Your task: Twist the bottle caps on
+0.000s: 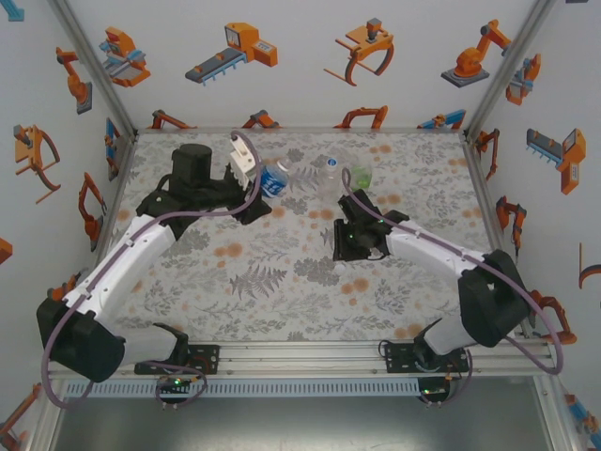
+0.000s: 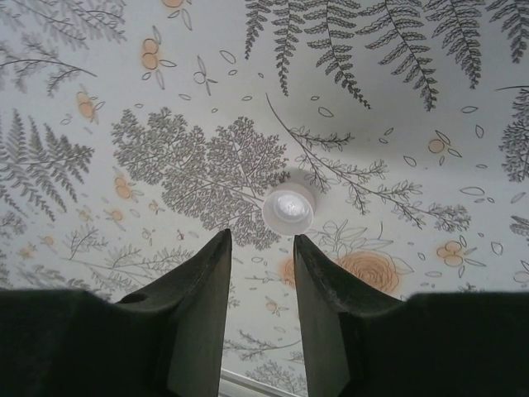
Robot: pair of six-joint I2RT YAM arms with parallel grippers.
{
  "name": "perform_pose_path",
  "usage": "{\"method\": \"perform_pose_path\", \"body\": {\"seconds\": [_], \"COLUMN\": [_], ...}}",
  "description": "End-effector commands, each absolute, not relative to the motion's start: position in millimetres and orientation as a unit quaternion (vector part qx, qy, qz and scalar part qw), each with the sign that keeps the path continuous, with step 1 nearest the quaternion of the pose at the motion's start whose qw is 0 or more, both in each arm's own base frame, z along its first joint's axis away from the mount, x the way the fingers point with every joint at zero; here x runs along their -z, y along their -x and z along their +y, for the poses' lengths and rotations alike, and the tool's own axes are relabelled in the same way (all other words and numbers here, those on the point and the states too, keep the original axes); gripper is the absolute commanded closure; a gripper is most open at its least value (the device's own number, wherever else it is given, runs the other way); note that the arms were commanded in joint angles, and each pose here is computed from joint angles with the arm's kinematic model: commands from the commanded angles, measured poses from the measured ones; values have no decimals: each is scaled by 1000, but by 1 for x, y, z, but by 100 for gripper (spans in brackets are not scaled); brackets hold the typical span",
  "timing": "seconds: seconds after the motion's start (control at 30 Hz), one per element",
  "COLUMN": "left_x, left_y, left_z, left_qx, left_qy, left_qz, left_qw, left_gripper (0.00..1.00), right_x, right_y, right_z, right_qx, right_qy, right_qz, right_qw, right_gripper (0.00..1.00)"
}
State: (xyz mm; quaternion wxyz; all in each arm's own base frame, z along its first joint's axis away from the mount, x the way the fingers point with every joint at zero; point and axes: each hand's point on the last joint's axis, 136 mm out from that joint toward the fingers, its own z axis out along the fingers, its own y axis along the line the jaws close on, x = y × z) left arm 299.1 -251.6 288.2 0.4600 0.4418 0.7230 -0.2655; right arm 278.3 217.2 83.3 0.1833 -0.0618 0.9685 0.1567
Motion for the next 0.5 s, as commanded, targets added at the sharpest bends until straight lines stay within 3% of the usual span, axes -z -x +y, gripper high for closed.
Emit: {"method": "perform_pose_path", "body": {"seconds": [0.0,0.47], "left_x": [-280,-265], "left_y": [-293,-293], "left_z": [-240,-246], "left_qx": [254,257], "left_qy": [-422,-451], "left_qz": [741,728], "left_qw": [456,449], "left_gripper": [100,100], "right_x": [-73,-47], "right_y": [-283,-279], "right_z": [218,214], "right_qx": [-154,-126], "right_qy": [46,50], "right_qz": [970,980], "right_qw": [183,149], "right_gripper": [63,61]}}
